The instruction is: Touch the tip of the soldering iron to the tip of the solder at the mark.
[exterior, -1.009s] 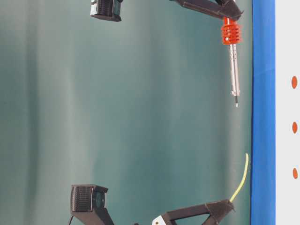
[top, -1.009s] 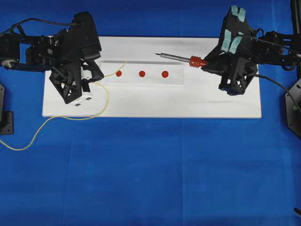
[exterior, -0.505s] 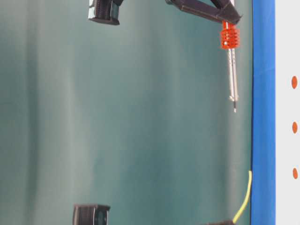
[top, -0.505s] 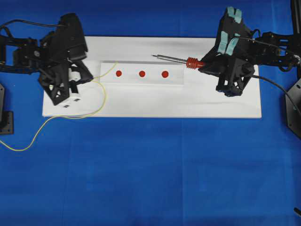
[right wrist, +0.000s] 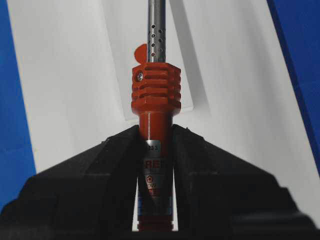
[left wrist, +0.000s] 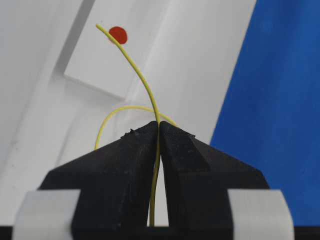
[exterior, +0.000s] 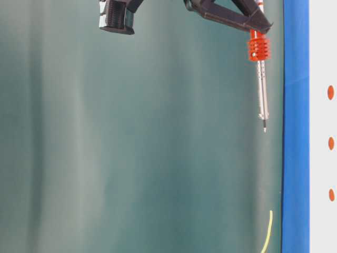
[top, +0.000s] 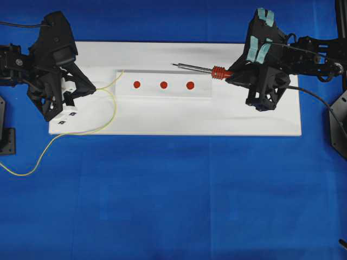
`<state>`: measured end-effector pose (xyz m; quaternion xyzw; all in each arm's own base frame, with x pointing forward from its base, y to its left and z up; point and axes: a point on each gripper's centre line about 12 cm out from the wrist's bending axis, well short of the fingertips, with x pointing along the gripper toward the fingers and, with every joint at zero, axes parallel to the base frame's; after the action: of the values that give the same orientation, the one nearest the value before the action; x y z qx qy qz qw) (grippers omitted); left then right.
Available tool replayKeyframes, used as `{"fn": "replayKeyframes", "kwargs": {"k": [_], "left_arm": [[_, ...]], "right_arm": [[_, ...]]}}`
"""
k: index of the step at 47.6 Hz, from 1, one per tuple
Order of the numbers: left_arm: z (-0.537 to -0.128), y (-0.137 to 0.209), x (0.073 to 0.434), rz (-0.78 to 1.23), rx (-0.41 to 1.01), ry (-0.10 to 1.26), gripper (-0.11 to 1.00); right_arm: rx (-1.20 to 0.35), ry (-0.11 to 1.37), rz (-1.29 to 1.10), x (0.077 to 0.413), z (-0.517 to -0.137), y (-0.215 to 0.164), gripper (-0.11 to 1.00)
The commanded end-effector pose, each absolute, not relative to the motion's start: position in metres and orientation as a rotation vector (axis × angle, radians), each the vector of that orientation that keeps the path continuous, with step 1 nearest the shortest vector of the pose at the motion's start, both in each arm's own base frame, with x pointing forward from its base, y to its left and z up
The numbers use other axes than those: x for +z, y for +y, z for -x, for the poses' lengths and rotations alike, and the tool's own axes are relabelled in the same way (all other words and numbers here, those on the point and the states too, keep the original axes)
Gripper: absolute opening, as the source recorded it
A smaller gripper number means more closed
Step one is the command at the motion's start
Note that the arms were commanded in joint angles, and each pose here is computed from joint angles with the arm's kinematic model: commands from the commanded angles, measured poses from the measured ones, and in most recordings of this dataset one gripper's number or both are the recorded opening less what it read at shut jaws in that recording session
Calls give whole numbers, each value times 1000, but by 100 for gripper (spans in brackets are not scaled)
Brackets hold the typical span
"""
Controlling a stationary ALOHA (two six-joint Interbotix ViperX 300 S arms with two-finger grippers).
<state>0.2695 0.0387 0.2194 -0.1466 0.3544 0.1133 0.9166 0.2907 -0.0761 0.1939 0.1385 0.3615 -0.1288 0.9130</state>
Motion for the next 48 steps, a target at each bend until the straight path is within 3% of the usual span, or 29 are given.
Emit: {"fn": "replayKeyframes", "kwargs": {"k": [1,28,48], "left_arm": [[-276,38,226,296,226,707,3],[-303,36,172,291,216,792,3],[-305,36,166,303,223,808,3]], "right_arm": [[-264,701,-276,207,-297,-78,6],[-259,706,-275,206,-297,-76,6],[-255,707,-273,206,-298,-75,6]]}}
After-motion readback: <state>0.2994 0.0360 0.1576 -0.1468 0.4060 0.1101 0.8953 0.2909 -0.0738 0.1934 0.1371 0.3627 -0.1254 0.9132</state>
